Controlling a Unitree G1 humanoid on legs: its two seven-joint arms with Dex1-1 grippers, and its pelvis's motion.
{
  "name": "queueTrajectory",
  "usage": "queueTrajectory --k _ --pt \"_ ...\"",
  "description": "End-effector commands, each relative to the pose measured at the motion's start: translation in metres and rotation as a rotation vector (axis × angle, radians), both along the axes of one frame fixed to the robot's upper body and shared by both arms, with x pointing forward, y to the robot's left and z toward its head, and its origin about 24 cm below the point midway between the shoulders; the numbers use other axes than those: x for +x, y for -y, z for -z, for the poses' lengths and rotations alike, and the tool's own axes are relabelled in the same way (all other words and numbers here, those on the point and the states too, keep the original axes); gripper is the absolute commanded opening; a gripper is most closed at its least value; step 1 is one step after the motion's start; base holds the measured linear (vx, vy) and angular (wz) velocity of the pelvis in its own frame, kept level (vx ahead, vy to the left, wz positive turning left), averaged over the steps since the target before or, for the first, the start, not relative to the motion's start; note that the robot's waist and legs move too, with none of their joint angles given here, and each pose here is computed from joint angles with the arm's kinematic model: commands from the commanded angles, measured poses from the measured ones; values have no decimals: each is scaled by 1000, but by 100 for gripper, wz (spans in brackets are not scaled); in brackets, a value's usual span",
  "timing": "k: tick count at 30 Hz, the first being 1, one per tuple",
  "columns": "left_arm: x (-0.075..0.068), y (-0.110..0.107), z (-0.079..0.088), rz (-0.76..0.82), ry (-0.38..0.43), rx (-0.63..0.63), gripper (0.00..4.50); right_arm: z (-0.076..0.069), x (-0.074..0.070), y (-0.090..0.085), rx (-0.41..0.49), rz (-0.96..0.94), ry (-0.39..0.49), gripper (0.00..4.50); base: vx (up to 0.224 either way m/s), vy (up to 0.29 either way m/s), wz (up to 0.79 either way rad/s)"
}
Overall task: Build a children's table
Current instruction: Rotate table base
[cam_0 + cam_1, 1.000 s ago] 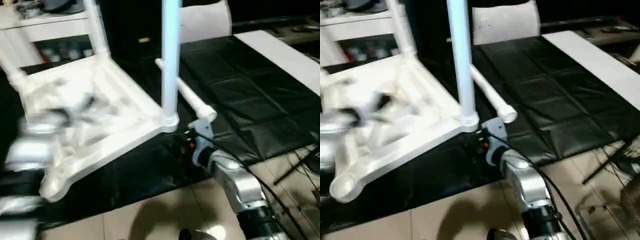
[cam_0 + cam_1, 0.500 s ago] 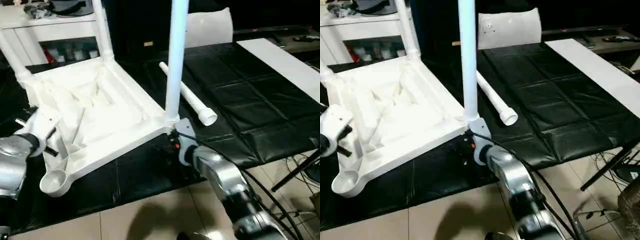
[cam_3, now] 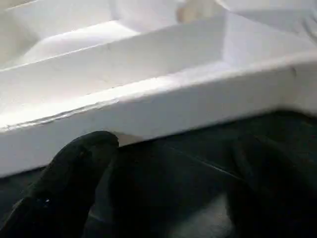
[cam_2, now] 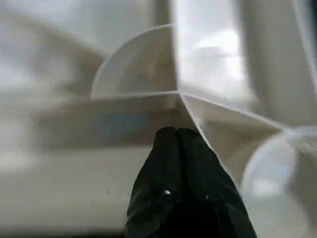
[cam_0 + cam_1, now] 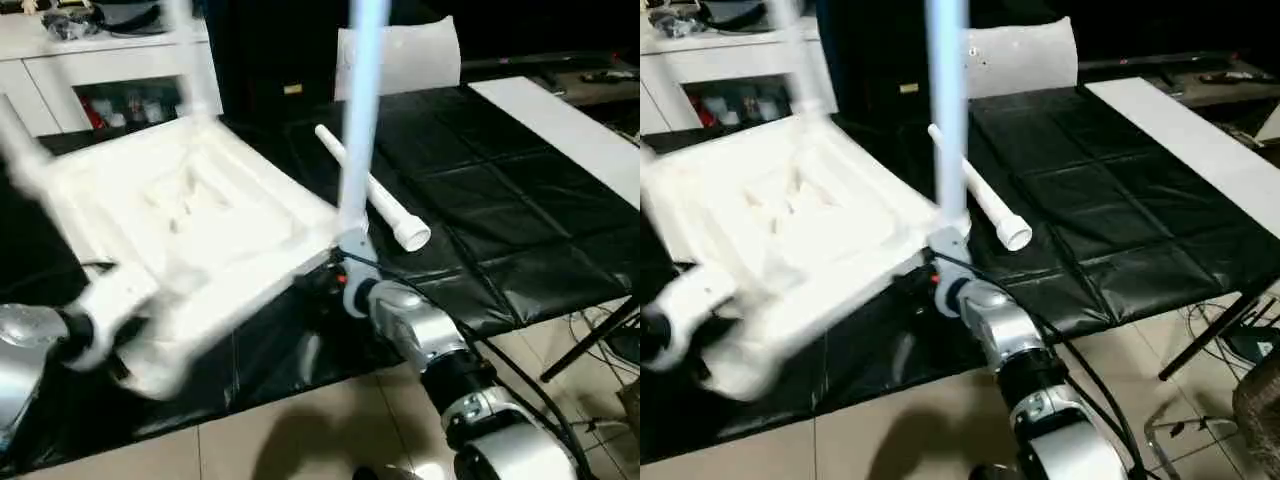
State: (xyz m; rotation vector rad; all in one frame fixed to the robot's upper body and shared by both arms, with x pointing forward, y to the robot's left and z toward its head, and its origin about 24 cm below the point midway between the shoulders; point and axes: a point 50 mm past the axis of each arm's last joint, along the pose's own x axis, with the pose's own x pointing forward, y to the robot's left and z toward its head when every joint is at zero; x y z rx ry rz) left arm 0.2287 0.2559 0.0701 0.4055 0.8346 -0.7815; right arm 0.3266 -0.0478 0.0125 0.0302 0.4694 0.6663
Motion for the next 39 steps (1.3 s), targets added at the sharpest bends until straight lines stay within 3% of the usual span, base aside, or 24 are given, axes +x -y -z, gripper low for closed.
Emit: queueTrajectory --k 1,6,9,10,12,17,18,22,24,26,28,33,35,36,39 --pt "-12 40 1 203 -89 -207 4 -4 3 -8 11 -22 7 450 0 0 0" --pt "-9 61 -2 247 -77 -297 4 -5 7 -7 5 -20 17 450 0 0 0" --pt "8 71 -2 224 42 -282 4 -5 9 -4 -4 -11 24 450 0 0 0" --pt "24 73 0 186 147 -228 4 -5 11 -1 -19 5 30 450 0 0 0" --pt "28 73 1 170 175 -207 4 -5 12 0 -24 10 33 450 0 0 0" --pt "64 64 -5 37 380 -101 4 -15 20 9 -41 43 111 450 0 0 0" --pt "64 64 -5 37 380 -101 4 -15 20 9 -41 43 111 450 0 0 0" --pt "76 59 -9 -92 493 -114 4 -40 29 31 -5 95 238 450 0 0 0" --pt "76 59 -11 -142 518 -164 4 -46 28 37 -6 99 274 450 0 0 0" --pt "75 61 -16 -212 542 -284 34 -50 25 43 -12 99 309 450 0 0 0" --pt "66 65 -21 -381 592 -482 42 -58 13 49 60 110 333 450 0 0 0" --pt "50 73 -13 -510 579 -541 80 -64 -1 55 66 212 343 450 0 0 0" --pt "38 76 -9 -584 618 -538 84 -68 -15 57 74 218 326 450 0 0 0" --pt "32 77 -11 -623 675 -518 89 -72 -25 58 72 201 359 450 0 0 0" --pt "28 78 -13 -665 702 -526 117 -74 -32 59 90 211 362 450 0 0 0"
